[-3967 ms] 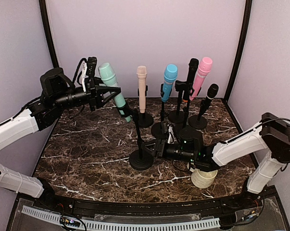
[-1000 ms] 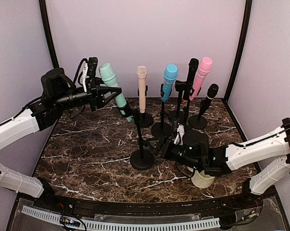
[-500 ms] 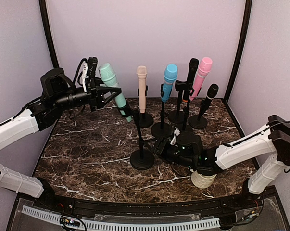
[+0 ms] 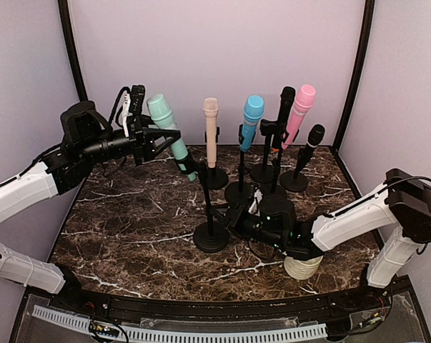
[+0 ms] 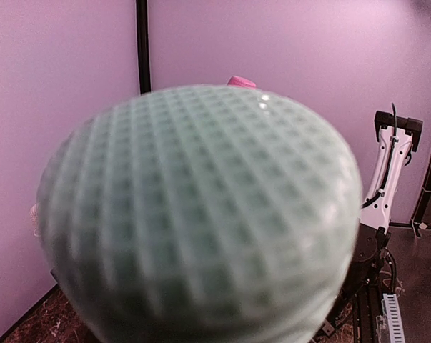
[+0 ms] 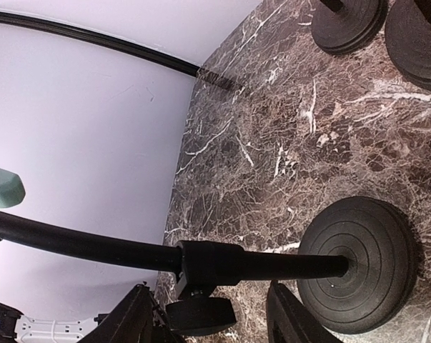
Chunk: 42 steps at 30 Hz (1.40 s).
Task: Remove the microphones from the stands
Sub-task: Unscrew the knob on the stand of the microphone stand.
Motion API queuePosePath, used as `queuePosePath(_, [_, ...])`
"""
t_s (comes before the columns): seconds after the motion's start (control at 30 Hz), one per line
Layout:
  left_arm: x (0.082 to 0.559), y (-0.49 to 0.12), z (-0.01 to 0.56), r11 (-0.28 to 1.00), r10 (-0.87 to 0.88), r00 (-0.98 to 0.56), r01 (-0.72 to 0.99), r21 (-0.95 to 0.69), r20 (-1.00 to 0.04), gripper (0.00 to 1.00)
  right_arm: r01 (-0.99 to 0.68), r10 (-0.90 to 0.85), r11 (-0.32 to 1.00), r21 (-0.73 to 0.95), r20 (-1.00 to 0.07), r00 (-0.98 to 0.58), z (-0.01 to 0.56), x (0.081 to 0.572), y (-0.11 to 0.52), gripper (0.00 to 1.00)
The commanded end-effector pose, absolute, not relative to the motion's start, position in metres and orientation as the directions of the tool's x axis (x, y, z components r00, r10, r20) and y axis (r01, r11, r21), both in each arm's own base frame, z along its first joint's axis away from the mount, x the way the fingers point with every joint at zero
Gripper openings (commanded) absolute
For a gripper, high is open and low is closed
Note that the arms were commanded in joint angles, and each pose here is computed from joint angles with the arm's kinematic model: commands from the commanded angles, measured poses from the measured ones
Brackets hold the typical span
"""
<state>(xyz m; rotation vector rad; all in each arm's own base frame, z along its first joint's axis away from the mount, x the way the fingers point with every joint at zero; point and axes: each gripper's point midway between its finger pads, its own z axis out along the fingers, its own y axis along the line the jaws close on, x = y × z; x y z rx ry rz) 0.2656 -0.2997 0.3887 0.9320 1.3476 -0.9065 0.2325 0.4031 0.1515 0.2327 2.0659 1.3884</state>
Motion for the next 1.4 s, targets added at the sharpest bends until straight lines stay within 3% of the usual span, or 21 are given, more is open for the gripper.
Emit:
queuePosePath(0.0, [0.274, -0.297, 0.323, 0.405, 0.171, -0.082, 0.914, -0.006, -0.982, 0.22, -0.229, 0.503, 0.351, 0.908, -0.389, -0.772, 0.17, 0.238, 0.411, 0.52])
queuePosePath(0.4, [0.274, -0.297, 0.323, 0.406, 0.174, -0.08, 0.914, -0.003, -0.982, 0.22, -0.245, 0.505, 0.352, 0.903, -0.404, -0.763, 0.171, 0.24, 0.413, 0.32])
queuePosePath(0.73, [0.274, -0.296, 0.323, 0.408, 0.176, -0.08, 0.913, -0.001, -0.981, 0.22, -0.314, 0.446, 0.469, 0.826, -0.528, -0.723, 0.165, 0.241, 0.411, 0.19])
queuePosePath(1.1, [0.275, -0.296, 0.322, 0.409, 0.177, -0.08, 0.912, 0.0, -0.981, 0.22, -0.52, 0.137, 0.732, 0.441, -0.842, -0.521, 0.164, 0.237, 0.404, 0.17])
queuePosePath(1.37, [0.276, -0.297, 0.321, 0.411, 0.18, -0.084, 0.912, -0.002, -0.98, 0.22, -0.649, -0.117, 0.75, 0.129, -0.94, -0.322, 0.165, 0.232, 0.409, 0.17])
